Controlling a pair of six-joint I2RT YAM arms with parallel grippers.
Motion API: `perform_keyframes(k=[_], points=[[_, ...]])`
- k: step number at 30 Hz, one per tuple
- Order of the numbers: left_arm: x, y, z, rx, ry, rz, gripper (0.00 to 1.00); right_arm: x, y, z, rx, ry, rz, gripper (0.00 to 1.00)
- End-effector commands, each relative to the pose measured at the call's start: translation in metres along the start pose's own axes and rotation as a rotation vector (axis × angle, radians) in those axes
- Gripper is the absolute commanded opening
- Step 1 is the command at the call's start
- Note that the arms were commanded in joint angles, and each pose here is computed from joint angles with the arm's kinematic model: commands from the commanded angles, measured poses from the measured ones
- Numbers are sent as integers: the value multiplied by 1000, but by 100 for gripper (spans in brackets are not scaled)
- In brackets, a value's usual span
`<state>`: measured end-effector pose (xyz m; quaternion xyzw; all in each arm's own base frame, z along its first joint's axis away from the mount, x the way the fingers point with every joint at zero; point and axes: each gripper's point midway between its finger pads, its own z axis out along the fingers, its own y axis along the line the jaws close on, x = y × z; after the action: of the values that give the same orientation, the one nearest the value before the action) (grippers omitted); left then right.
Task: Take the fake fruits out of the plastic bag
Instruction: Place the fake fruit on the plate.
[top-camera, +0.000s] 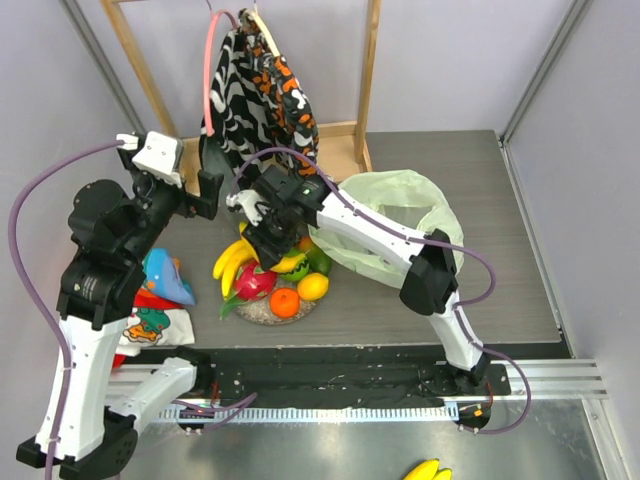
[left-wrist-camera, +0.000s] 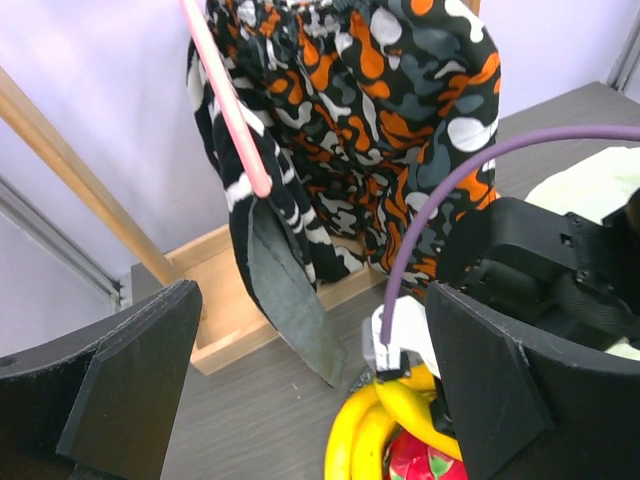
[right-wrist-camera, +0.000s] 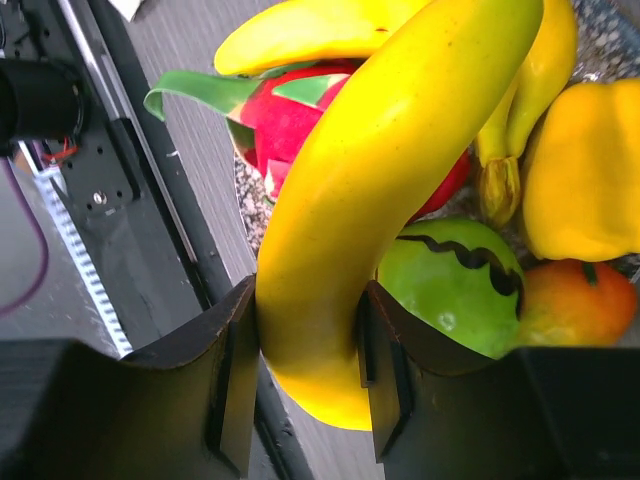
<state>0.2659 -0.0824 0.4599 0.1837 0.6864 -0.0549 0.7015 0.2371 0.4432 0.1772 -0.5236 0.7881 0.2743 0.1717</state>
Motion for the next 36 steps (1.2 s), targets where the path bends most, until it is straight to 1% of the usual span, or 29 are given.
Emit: perform_keyframes(k=[1,3,5,6,7,8,11,13,16,19,21,25,27,31,34,36], points=[[13,-5,4,35,25,-37,100,-26,7,-8,-2,-86,74,40],[14,-5,3,33,27,-59,100,-24,13,-14,-22,-79,10,39],[20,-5,2,32,36,-60,100,-5,31,-12,-45,-11,-79,38],[22,-5,2,29,41,-56,100,-1,39,-17,-45,-1,-132,37],[25,-4,2,26,48,-57,100,6,44,-17,-51,21,-210,36],[25,-4,0,22,45,-58,100,19,60,-8,-72,63,-253,37],[29,-6,-2,32,50,-59,100,41,80,6,-97,145,-339,37],[31,-8,-5,39,46,-59,100,49,81,16,-90,178,-348,37],[34,-9,-11,37,38,-53,100,50,90,22,-71,191,-395,37],[35,-9,-17,34,28,-49,100,50,86,23,-18,206,-451,36],[37,-10,-18,33,33,-51,100,51,75,23,35,226,-486,36],[39,-10,-18,33,34,-53,100,71,51,23,97,347,-582,34],[38,-10,-17,36,31,-53,100,75,42,24,111,383,-618,33],[39,-12,-11,47,34,-63,100,78,32,26,135,417,-635,34],[40,-14,-6,63,38,-73,100,75,22,24,141,417,-644,36],[41,-16,-3,74,44,-82,100,75,8,19,184,434,-656,37]])
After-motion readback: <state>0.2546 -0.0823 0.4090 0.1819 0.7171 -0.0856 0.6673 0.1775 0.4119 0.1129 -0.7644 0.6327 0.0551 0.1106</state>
